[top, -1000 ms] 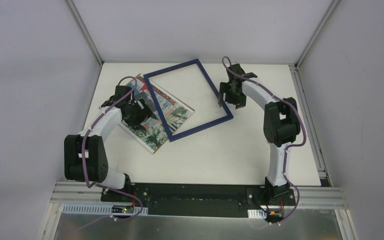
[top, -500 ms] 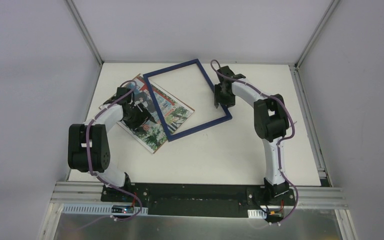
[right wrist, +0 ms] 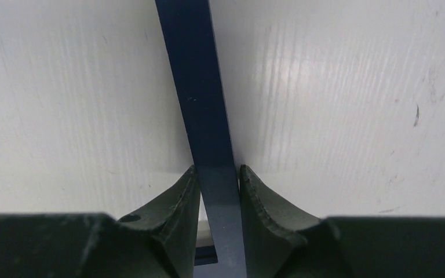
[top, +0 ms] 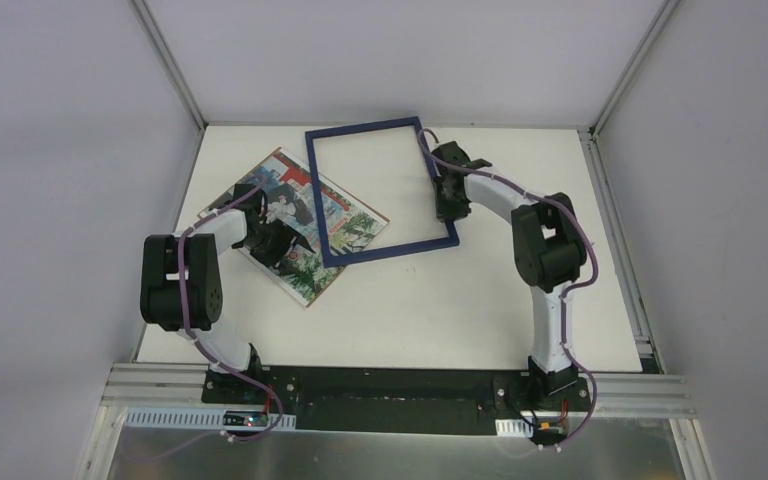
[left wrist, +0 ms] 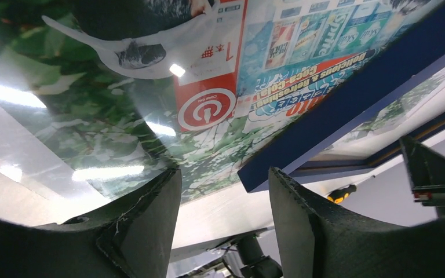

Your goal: Take the photo out of the frame

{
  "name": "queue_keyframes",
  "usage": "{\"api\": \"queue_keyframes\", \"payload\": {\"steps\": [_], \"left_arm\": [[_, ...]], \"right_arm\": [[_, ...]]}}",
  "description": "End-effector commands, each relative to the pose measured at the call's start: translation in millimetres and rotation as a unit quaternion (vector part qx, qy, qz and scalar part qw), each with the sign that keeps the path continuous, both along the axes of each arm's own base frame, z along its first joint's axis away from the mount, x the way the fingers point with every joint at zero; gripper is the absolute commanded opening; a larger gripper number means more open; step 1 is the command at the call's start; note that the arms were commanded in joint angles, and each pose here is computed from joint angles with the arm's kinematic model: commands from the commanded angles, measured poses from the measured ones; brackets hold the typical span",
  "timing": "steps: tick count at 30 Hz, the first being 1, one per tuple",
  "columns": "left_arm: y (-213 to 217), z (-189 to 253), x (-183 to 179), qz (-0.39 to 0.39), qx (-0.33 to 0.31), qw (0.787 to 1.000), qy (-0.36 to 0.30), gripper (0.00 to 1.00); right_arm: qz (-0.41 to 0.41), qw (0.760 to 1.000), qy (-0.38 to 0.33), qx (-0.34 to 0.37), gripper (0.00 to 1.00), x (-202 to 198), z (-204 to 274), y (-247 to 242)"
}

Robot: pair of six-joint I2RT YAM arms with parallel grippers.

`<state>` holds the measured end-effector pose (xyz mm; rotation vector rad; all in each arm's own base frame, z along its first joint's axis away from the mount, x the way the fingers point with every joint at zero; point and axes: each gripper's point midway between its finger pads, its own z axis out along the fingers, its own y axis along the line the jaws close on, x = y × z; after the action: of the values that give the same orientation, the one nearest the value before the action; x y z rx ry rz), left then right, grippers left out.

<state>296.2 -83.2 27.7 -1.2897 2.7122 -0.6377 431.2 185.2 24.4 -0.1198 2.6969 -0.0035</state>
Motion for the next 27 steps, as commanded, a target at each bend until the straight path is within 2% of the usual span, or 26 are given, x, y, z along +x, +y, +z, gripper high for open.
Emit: {"api": "queue_keyframes", "payload": {"steps": [1, 8, 13, 19, 27], "left_arm": [[5, -24, -27, 0.012, 0.018, 0.998, 0.067, 0.59], [9, -31, -33, 0.011, 0.029, 0.996, 0.079, 0.60], [13, -33, -31, 0.007, 0.040, 0.996, 0.077, 0.60], [13, -31, -29, 0.005, 0.041, 0.997, 0.070, 0.61], [12, -25, -24, -0.009, 0.039, 0.998, 0.056, 0.62]], "right_arm": [[-0.009, 1.000, -0.010, -0.013, 0.00, -17, 20, -16], [-0.036, 0.999, -0.033, -0.003, 0.00, -39, 50, -42], [-0.113, 0.993, -0.037, 0.007, 0.00, -51, 54, -88], [-0.226, 0.974, -0.012, 0.006, 0.00, -66, 41, -152], [-0.299, 0.954, -0.006, -0.019, 0.00, -66, 36, -213]]}}
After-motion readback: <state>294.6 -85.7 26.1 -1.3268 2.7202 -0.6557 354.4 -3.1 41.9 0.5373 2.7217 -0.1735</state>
